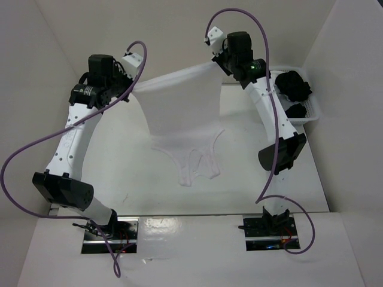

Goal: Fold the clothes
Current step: Fold the tank top

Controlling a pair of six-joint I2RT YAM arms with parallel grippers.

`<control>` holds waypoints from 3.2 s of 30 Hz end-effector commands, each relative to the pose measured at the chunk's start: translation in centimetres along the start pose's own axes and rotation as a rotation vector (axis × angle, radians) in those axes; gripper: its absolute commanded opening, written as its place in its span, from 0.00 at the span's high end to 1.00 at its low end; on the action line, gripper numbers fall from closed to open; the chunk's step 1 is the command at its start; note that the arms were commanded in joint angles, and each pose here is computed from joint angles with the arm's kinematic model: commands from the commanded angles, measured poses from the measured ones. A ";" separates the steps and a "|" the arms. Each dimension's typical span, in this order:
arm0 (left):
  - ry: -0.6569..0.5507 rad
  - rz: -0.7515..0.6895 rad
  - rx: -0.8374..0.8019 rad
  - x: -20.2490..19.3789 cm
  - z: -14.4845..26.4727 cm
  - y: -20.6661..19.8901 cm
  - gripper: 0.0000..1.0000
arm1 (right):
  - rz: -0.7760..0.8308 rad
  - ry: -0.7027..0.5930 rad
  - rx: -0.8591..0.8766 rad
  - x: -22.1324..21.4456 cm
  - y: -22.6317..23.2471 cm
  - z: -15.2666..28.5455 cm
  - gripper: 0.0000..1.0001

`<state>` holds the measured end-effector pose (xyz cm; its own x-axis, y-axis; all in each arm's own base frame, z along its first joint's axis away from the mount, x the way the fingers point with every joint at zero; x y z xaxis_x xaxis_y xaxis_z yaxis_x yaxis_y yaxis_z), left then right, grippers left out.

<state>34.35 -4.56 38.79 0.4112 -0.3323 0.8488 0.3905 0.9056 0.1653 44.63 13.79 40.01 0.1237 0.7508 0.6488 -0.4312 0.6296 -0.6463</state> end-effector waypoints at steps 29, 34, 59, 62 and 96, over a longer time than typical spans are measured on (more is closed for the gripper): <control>-0.017 0.014 0.052 -2.0 -1.8 2.5 1.00 | 0.018 0.048 0.069 -1.0 1.9 -2.7 1.00; 0.001 0.017 0.047 -3.3 -1.0 1.9 1.00 | 0.021 0.070 0.088 -2.2 2.9 -2.5 1.00; 0.063 0.022 -0.066 -6.7 1.9 -1.7 1.00 | 0.040 0.061 0.014 -2.7 2.9 -0.3 1.00; 0.095 0.015 -0.094 -8.0 1.9 -2.4 1.00 | 0.043 0.079 0.018 -3.3 3.4 -0.7 1.00; 0.209 -0.013 -0.164 -12.1 2.8 -4.5 1.00 | 0.091 0.112 0.113 -7.8 7.0 4.0 1.00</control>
<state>26.07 -4.04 28.90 0.5759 -0.3822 0.7226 0.5061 0.8609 0.0520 37.99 11.81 29.87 0.2214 0.8393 0.4965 -0.5961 0.5194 -0.6123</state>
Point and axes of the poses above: each gripper's point midway between its finger pads, its own z axis back along the fingers, its own y axis along the line the jaws close on, x = y × z, the point moved 10 cm from there along z, back along the fingers, and after that the axes turned 8 degrees about z, right-handed, at the moved point
